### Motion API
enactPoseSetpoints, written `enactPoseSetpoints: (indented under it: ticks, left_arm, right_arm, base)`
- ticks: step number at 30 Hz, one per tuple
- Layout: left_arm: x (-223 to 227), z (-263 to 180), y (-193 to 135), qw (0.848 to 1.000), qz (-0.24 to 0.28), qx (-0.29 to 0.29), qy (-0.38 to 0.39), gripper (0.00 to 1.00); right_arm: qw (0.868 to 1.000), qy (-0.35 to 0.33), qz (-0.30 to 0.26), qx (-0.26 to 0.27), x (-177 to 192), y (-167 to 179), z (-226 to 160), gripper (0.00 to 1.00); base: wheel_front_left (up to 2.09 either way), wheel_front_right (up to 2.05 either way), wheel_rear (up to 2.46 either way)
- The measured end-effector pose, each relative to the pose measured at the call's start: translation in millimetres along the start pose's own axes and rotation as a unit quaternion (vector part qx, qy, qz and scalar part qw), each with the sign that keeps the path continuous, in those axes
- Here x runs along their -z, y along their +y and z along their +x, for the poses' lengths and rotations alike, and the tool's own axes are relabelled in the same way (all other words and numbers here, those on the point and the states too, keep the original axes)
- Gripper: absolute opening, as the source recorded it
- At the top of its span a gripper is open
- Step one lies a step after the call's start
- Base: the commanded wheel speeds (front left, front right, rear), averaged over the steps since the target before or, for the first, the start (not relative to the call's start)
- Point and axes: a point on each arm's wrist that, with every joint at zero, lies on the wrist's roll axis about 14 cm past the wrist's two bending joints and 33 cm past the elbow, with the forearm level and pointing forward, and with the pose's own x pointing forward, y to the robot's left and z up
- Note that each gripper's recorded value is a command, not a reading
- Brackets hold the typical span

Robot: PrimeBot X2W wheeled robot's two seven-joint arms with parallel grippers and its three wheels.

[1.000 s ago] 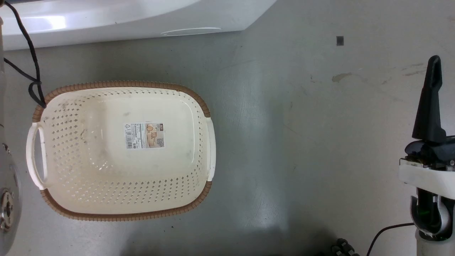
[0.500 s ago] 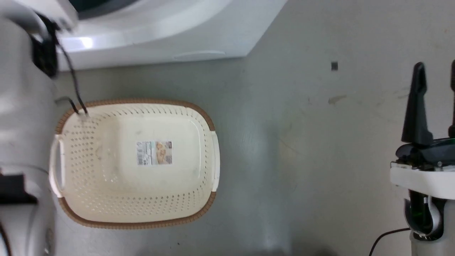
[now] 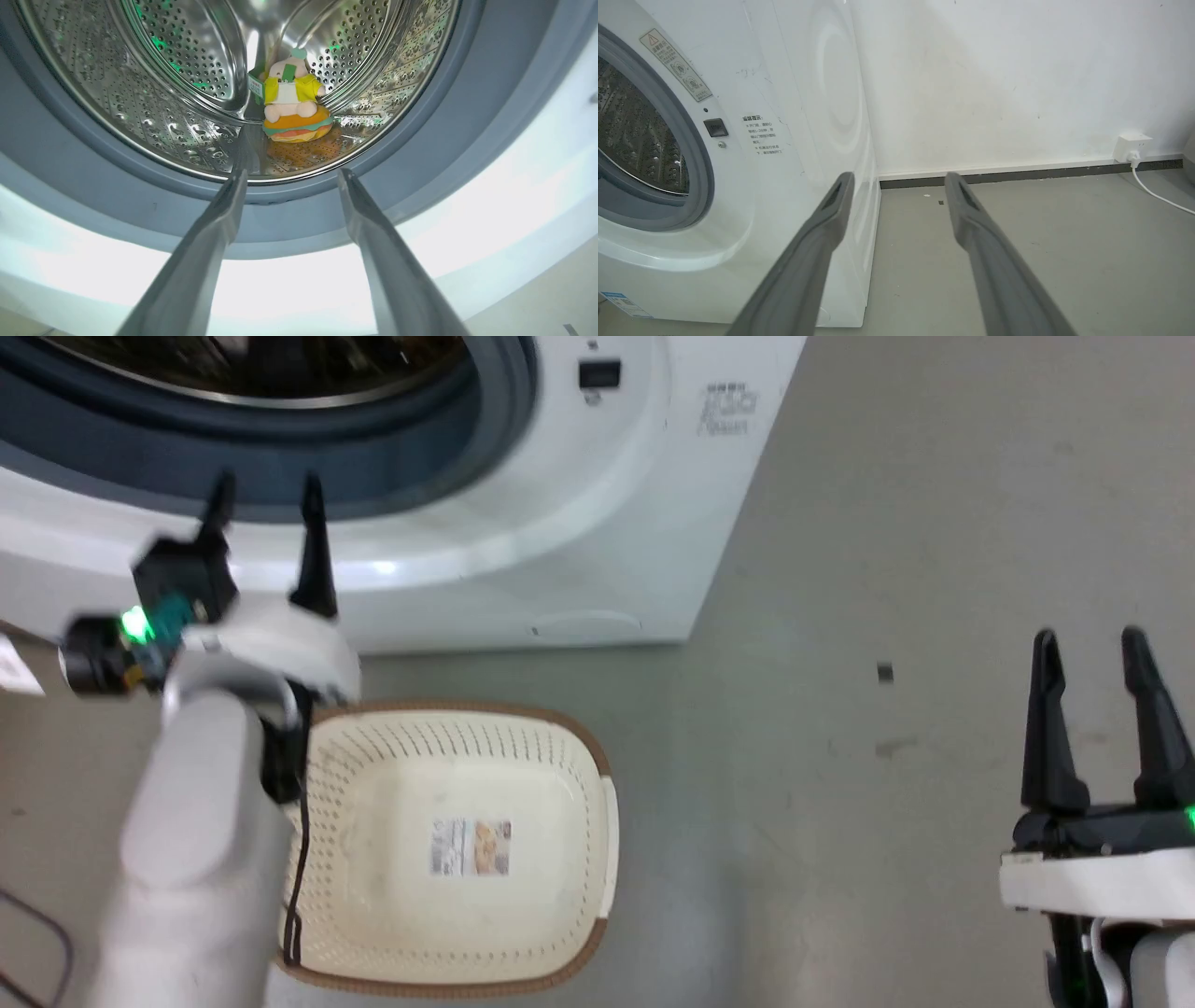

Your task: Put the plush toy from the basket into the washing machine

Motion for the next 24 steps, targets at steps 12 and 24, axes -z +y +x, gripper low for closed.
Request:
enactPoseSetpoints:
  ticks: [12,24]
  left_arm:
    - [-46,-113,-3,0.998,-0.008,-0.013,-0.064,1.00]
    - [-57,-194,-2,0.996,0.003,-0.027,-0.089,1.00]
  right_arm:
    - [1.000,-0.025,0.001,-0.015,-37,12,-45,1.00]
    - [0.998,-0.052,0.005,-0.031,-62,21,-86,1.00]
  base:
    - [0.00,0.00,0.00]
    - [0.00,0.00,0.00]
